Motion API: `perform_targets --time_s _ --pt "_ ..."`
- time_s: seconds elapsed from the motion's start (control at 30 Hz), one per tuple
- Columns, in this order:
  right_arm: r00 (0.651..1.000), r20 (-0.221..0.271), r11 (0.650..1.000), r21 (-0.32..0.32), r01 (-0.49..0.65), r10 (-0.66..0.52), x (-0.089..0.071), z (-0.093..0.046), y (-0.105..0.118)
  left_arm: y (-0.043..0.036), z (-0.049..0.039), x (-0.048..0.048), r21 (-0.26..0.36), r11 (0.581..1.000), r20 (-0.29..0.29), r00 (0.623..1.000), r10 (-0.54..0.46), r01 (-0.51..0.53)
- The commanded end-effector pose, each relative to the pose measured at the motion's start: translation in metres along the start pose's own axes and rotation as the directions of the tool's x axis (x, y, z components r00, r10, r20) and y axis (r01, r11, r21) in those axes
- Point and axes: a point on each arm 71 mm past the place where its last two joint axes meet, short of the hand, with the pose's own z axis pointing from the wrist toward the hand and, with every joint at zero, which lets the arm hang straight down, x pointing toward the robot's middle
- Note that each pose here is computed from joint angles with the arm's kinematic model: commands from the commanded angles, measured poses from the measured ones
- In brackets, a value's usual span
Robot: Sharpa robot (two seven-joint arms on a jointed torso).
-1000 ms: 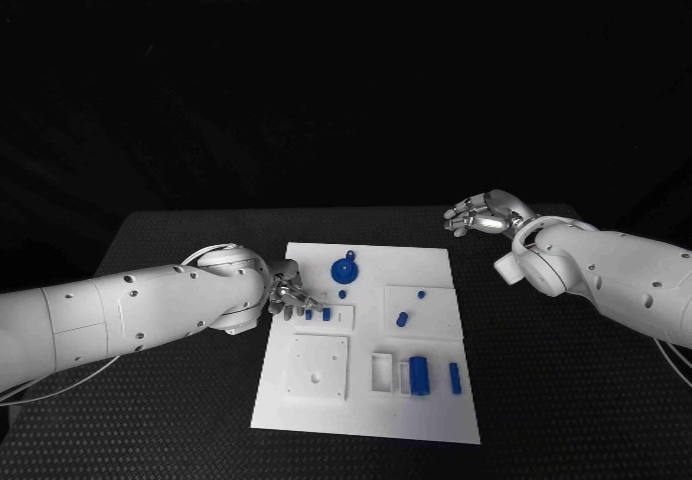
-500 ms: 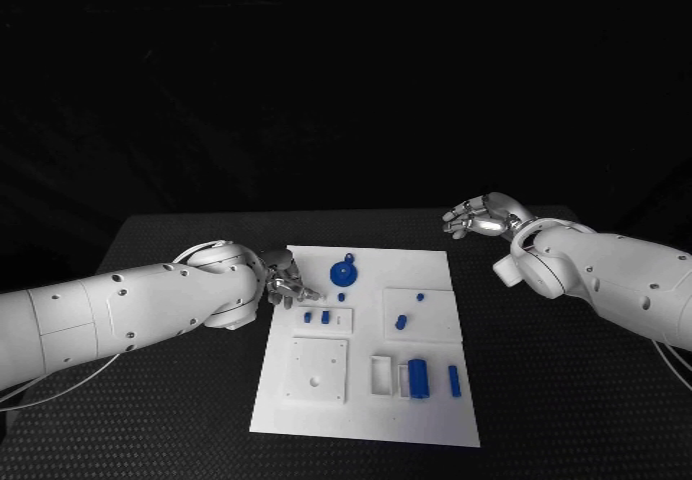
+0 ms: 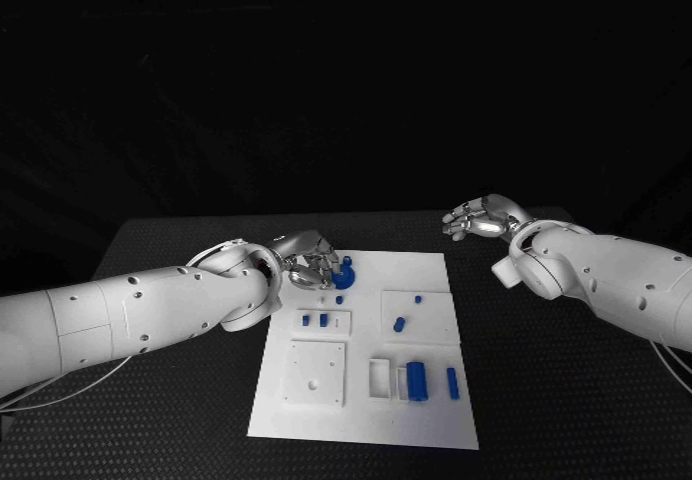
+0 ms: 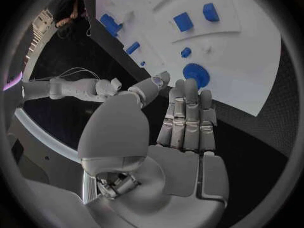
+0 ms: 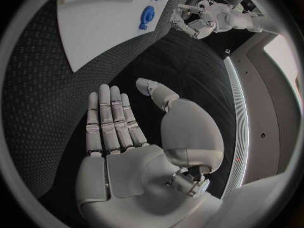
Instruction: Assemble the parts on the task board
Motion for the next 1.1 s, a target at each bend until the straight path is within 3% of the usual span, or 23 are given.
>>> perform_targets --time_s 0.03,0.4,0.73,1.1 --pt "1.000 -0.013 1.000 -0.009 -0.002 0.002 0.002 0.000 0.001 -0.0126 0.0042 -0.0008 0.158 0.980 0.062 0.992 0.110 -0.119" --pt "1.000 -0.015 1.000 -0.010 -0.002 0.002 0.003 0.001 0.002 -0.0175 0.0160 0.0142 0.216 0.937 0.042 0.961 0.273 -0.276" --pt "1.000 -0.015 1.000 -0.011 -0.003 0.003 0.003 0.001 0.002 -0.0081 0.0204 0.0305 0.198 0.928 -0.012 0.946 0.325 -0.316" --pt "1.000 -0.017 1.000 -0.012 -0.003 0.003 0.003 0.001 0.002 -0.0033 0.0209 0.0333 0.177 0.930 -0.052 0.940 0.336 -0.322"
